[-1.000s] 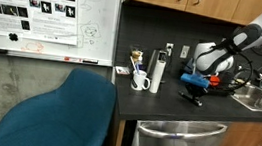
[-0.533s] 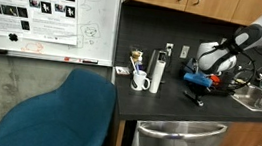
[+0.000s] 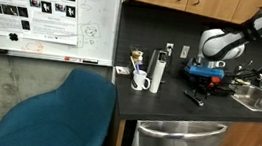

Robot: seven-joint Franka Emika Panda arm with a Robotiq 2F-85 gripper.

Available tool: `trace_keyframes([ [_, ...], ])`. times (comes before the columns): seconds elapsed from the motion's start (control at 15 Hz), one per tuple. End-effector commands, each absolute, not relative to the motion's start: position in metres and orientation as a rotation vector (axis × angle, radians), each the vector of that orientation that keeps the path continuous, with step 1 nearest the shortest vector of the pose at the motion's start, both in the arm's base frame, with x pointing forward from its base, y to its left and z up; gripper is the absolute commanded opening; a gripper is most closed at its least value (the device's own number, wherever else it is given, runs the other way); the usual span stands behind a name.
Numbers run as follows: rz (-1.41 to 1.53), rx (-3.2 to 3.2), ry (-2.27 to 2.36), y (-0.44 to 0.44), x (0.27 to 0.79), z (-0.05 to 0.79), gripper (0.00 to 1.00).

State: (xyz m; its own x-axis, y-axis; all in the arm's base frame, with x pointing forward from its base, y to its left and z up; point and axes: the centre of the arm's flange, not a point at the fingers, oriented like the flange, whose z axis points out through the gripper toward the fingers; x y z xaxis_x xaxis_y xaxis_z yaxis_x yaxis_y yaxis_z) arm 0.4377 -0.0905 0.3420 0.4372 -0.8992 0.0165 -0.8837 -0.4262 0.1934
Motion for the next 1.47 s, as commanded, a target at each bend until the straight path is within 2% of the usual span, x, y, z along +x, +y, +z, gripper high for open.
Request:
trace_keyframes([
  [0.0,-0.25,2.623,-1.322,-0.089,0.404,0.383,0.84],
  [0.13,-0.312,2.69,-1.175,-0.09,0.392,0.4,0.97],
  [0.2,-0.337,2.728,-1.099,-0.09,0.388,0.407,0.99],
  [1.0,-0.568,2.961,-0.268,-0.063,0.342,0.454,1.0],
  [1.4,-0.394,3.113,-0.099,-0.053,0.338,0.47,1.0],
])
